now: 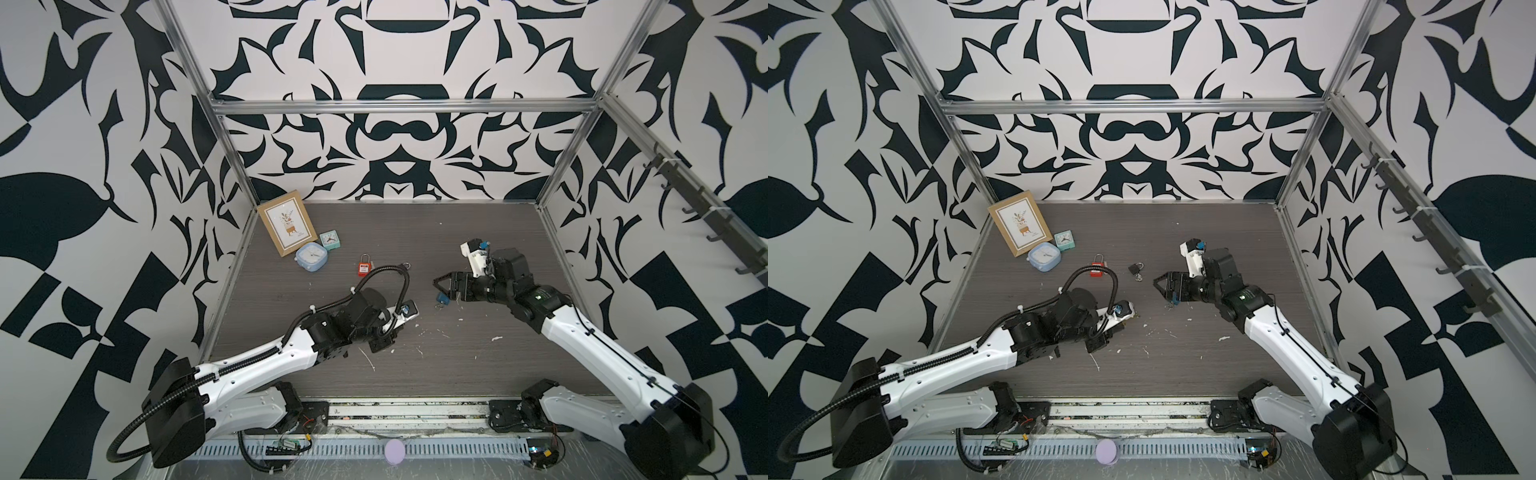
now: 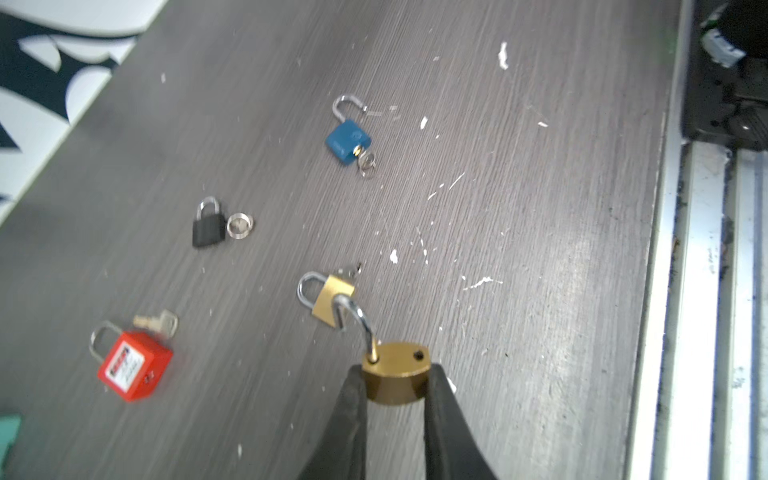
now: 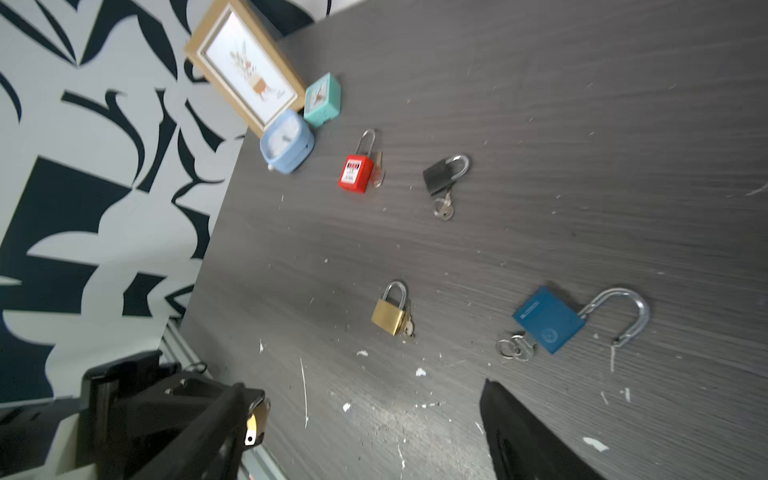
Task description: Lock with the key
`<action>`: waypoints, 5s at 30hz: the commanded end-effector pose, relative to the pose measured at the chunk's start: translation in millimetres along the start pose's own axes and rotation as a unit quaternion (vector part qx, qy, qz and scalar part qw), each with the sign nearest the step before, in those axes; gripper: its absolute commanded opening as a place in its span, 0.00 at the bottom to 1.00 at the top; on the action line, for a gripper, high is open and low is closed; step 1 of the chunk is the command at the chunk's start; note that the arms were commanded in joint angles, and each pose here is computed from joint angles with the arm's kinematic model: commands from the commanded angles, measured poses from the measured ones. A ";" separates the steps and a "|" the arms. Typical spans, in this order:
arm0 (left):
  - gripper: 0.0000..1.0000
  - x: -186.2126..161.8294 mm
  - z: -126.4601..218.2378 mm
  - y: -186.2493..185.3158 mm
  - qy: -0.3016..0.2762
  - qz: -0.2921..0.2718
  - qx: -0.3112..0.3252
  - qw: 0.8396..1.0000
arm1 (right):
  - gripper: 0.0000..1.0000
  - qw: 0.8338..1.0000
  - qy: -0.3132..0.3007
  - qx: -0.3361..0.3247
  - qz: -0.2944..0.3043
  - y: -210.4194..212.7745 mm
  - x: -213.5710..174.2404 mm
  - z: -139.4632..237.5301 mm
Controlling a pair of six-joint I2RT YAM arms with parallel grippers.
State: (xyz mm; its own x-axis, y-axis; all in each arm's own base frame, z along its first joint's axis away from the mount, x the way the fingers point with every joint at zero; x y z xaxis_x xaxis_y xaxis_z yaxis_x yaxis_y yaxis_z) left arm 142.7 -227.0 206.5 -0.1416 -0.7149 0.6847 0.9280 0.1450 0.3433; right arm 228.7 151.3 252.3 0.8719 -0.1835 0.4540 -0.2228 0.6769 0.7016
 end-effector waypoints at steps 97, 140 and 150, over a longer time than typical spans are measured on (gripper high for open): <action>0.00 19.6 -18.3 40.3 -0.041 -0.037 -0.053 0.997 | 0.23 0.974 0.160 0.107 0.115 36.2 -37.7 -37.1; 0.00 29.5 -4.3 64.2 -0.074 -0.040 0.098 0.992 | 0.00 0.974 0.191 0.120 0.014 33.7 -31.4 -71.4; 0.00 49.3 8.6 71.6 -0.123 -0.021 0.108 0.986 | 0.00 0.974 0.194 0.116 0.005 27.5 -34.3 -77.7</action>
State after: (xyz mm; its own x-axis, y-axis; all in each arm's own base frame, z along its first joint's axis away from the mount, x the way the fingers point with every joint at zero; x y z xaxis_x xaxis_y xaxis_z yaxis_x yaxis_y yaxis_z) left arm 191.9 -233.1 213.8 -0.1670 -0.7213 0.6722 0.8895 0.1838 0.4182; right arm 233.1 226.5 220.0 0.9467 0.0969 0.3071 -0.3126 0.5053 0.8043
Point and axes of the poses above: each gripper's point midway between its finger pads, its own z axis back along the fingers, its own y axis along the line the jaws close on, x = y × z, the point moved 9 cm from there along z, back along the fingers, and after that the axes turned 9 degrees about -z, right-handed, at the moved point
